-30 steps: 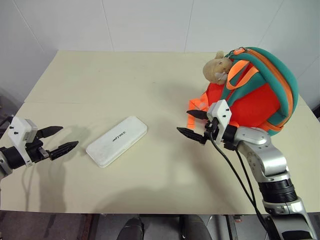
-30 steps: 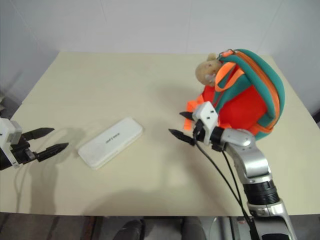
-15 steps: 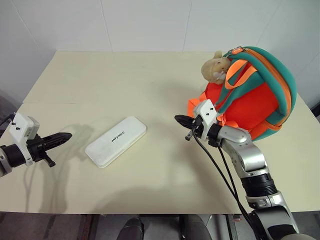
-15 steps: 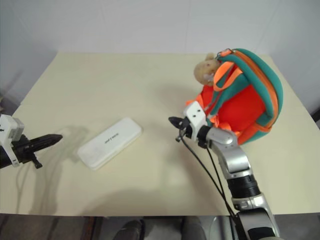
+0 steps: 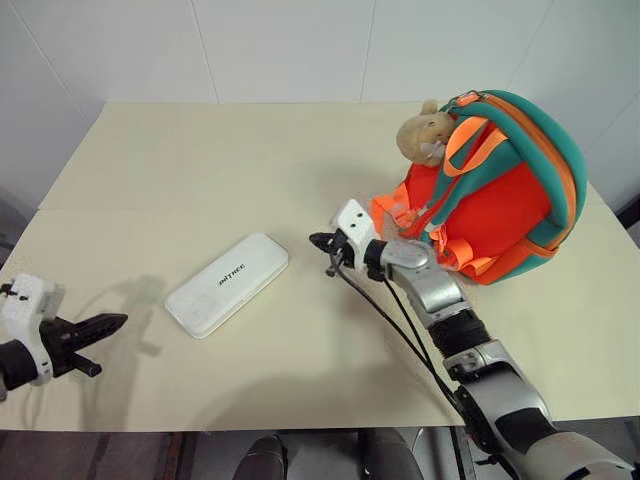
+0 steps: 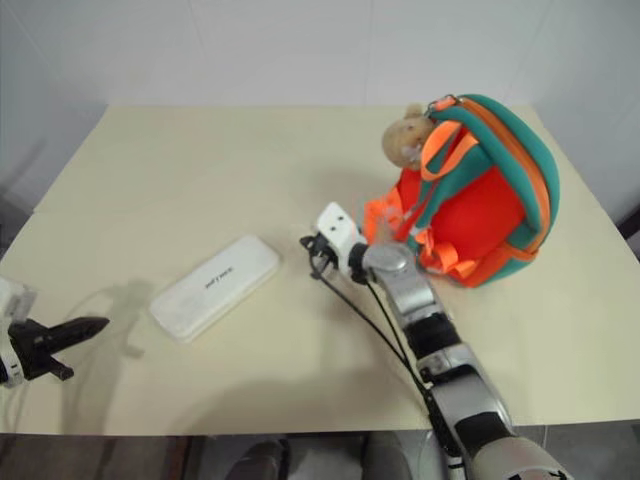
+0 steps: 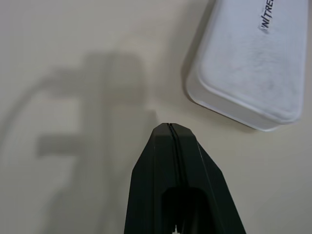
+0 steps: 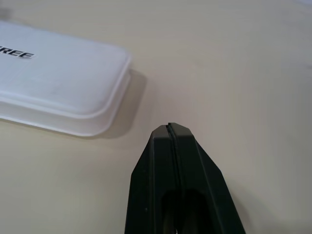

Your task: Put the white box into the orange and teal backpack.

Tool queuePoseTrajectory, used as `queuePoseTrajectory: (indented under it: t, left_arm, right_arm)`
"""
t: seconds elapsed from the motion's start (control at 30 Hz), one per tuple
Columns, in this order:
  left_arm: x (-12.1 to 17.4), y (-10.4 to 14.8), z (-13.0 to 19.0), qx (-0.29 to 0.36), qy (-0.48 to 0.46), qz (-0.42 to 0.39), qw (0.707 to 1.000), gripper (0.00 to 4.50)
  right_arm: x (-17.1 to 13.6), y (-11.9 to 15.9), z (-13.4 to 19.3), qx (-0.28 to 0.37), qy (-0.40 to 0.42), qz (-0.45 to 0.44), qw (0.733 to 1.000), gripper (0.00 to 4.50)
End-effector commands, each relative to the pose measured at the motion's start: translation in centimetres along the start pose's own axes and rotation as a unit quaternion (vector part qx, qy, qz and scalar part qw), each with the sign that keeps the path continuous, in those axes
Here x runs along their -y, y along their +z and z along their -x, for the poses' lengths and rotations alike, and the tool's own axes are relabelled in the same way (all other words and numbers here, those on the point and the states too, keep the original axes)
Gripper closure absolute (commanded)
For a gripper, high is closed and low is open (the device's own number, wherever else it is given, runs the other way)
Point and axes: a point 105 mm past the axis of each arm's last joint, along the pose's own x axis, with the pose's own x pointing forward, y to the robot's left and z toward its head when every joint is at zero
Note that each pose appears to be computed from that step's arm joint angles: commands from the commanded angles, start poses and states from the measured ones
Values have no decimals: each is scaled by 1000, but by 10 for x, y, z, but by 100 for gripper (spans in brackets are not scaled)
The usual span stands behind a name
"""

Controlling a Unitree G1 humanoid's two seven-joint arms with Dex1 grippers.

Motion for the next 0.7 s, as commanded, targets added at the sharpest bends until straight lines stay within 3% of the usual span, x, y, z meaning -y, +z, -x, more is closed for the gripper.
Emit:
queuePoseTrajectory:
  t: [0.03,0.37,0.7]
  left_arm:
    - [13,0,4,5,-7,16,1000,450]
    - [30,-17,-7,5,-11,56,998,450]
    - [23,-3,-25,69,-1,52,996,450]
  right_arm:
    - [-7,12,-9,12,21,33,999,438]
    - [-16,14,-27,18,29,39,999,438]
    - [-15,21,-41,25,27,44,998,438]
